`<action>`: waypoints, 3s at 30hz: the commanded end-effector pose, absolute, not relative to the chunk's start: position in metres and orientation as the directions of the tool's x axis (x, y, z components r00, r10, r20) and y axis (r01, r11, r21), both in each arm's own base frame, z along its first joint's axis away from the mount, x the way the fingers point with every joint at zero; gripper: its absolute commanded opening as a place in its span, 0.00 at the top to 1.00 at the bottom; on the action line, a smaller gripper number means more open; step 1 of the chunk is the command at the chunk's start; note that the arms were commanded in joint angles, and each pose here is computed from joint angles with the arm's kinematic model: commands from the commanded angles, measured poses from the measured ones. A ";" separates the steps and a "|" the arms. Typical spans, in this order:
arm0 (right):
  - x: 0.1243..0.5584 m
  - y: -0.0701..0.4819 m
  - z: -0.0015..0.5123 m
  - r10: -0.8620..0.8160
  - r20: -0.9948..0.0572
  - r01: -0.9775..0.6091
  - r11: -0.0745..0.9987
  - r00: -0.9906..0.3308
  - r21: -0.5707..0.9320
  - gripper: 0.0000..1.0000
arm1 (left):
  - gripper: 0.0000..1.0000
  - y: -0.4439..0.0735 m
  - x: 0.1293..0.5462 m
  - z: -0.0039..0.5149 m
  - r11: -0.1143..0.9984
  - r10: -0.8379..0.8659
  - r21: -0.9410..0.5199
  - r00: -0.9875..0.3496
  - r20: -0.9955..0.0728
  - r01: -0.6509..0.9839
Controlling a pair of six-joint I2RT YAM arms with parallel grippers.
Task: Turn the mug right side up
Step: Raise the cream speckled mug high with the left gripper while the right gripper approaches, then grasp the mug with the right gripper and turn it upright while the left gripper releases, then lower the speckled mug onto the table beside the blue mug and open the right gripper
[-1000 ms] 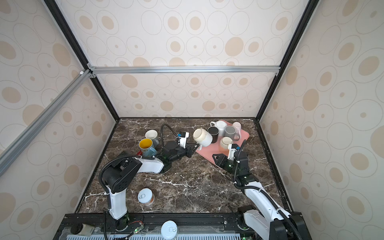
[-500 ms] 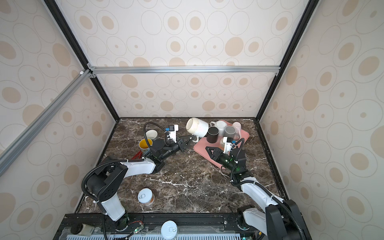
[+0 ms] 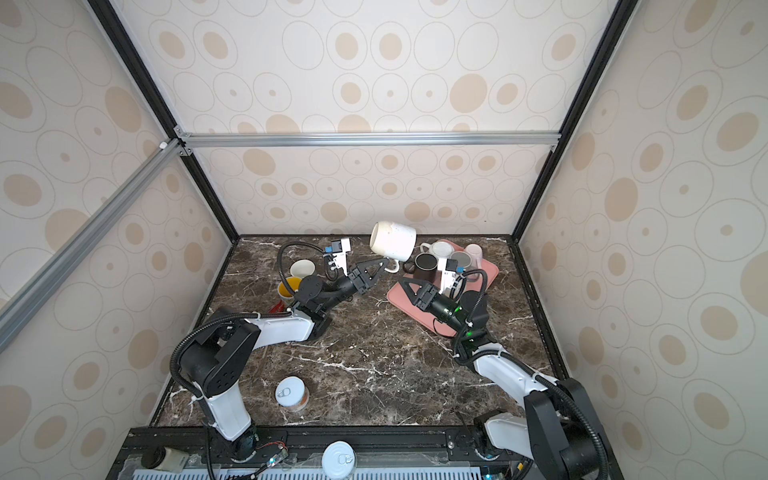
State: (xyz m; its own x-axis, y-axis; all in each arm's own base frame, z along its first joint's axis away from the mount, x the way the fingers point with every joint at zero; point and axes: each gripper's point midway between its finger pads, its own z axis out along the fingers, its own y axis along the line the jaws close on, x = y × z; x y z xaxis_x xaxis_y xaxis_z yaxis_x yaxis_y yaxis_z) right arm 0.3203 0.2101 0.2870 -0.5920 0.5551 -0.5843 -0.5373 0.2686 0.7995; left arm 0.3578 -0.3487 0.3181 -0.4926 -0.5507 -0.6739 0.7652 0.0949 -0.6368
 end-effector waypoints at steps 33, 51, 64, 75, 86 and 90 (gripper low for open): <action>0.327 0.237 0.363 0.571 -0.596 -0.690 0.070 -0.564 0.720 1.00 | 1.00 -0.335 0.309 0.394 -0.135 -0.598 -0.503 -0.475 -0.646 0.854; 0.334 0.259 0.359 0.452 -0.712 -0.688 0.253 -0.537 0.680 1.00 | 0.45 -0.304 0.321 0.341 0.400 -0.399 -0.436 -0.275 -0.875 0.806; 0.346 0.287 0.305 0.297 -0.749 -0.598 0.461 -0.592 0.655 1.00 | 0.36 -0.209 0.325 0.306 0.784 -0.259 -0.284 -0.126 -0.958 0.552; 0.305 0.372 0.251 -0.087 -0.814 -0.717 0.532 -0.575 0.450 1.00 | 0.27 -0.088 0.303 0.305 0.916 -0.393 -0.379 0.107 -0.913 0.135; 0.266 0.444 0.206 -0.398 -0.816 -0.867 0.443 -0.420 0.230 1.00 | 0.26 -0.028 0.265 0.329 0.886 -0.437 -0.464 0.318 -0.841 -0.012; 0.262 0.464 0.190 -0.472 -0.785 -0.885 0.420 -0.402 0.201 1.00 | 0.26 -0.025 0.262 0.327 0.883 -0.436 -0.468 0.327 -0.838 -0.022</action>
